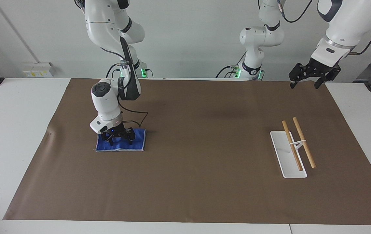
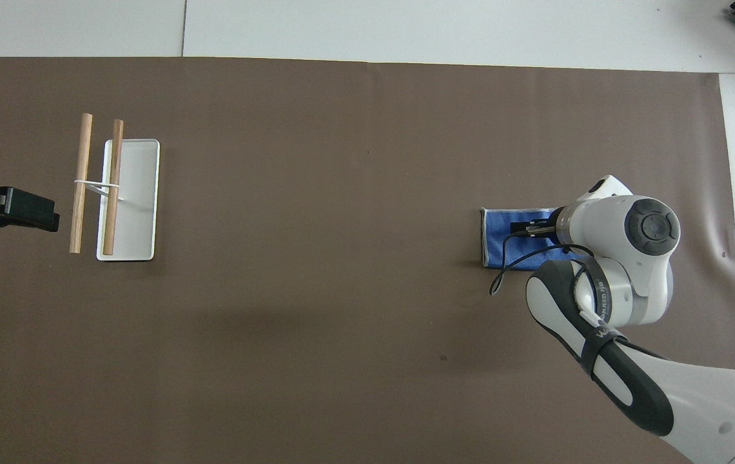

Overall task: Right arm passes towel to left arm to hang
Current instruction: 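Reach the right gripper down to the blue towel's edge, then grasp the blue towel with the right gripper and lift it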

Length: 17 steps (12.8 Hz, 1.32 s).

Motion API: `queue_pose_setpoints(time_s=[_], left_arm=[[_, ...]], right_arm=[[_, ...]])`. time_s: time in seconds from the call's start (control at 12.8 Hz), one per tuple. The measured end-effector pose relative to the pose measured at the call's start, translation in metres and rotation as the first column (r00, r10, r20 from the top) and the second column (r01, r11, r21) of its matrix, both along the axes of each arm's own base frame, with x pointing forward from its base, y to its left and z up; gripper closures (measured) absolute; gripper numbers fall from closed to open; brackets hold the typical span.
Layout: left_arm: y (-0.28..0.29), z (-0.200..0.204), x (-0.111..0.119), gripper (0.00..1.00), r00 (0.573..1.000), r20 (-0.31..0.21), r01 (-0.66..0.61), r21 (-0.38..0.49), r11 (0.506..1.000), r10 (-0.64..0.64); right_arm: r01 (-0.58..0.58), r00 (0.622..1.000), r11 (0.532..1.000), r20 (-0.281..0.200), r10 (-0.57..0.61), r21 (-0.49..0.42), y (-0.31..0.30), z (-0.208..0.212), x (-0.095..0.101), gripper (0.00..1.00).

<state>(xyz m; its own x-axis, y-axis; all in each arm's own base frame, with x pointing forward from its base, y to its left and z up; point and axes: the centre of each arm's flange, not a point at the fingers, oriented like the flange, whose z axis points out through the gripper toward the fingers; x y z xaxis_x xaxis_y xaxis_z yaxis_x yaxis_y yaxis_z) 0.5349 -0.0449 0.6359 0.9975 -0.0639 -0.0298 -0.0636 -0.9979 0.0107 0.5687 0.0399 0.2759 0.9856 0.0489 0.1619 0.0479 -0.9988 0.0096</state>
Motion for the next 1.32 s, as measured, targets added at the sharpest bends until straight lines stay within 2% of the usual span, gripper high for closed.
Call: queue_pose_setpoints(time_s=[0.16,0.23,0.31,0.39,0.47,0.62,0.78,1.01,1.25,1.32], left_arm=[[0.000,0.000,0.000,0.00,1.000,0.000,0.000,0.000,1.000,0.000],[0.000,0.000,0.000,0.00,1.000,0.000,0.000,0.000,1.000,0.000],[0.000,0.000,0.000,0.00,1.000,0.000,0.000,0.000,1.000,0.000],[0.000,0.000,0.000,0.00,1.000,0.000,0.000,0.000,1.000,0.000],[0.000,0.000,0.000,0.00,1.000,0.000,0.000,0.000,1.000,0.000],[0.000,0.000,0.000,0.00,1.000,0.000,0.000,0.000,1.000,0.000],[0.000,0.000,0.000,0.00,1.000,0.000,0.000,0.000,1.000,0.000],[0.000,0.000,0.000,0.00,1.000,0.000,0.000,0.000,1.000,0.000],[-0.005,0.000,0.000,0.00,1.000,0.000,0.009,0.000,1.000,-0.009],[-0.008,0.000,0.000,0.00,1.000,0.006,0.015,0.000,1.000,-0.015]], right_arm=[[-0.019,1.000,1.000,0.006,0.019,-0.004,-0.005,0.005,0.001,0.20],[-0.021,1.000,1.000,0.010,0.021,-0.004,-0.007,0.007,0.001,0.36],[-0.020,1.000,1.000,0.013,0.020,-0.004,-0.007,0.010,0.001,0.46],[-0.020,1.000,1.000,0.014,0.020,-0.004,-0.007,0.011,0.001,0.61],[-0.020,1.000,1.000,0.007,0.020,-0.004,-0.007,0.012,0.002,0.74],[0.003,0.999,1.000,-0.039,-0.002,0.015,-0.006,0.022,0.008,0.95],[0.048,0.997,0.996,-0.065,-0.043,0.076,-0.002,0.052,0.025,0.96],[0.061,0.997,0.989,-0.048,-0.055,0.132,0.007,0.104,0.045,0.96],[0.102,0.995,0.957,-0.032,-0.097,0.270,0.024,0.146,0.055,0.96],[0.129,0.991,0.929,-0.032,-0.126,0.347,0.032,0.157,0.058,0.96]])
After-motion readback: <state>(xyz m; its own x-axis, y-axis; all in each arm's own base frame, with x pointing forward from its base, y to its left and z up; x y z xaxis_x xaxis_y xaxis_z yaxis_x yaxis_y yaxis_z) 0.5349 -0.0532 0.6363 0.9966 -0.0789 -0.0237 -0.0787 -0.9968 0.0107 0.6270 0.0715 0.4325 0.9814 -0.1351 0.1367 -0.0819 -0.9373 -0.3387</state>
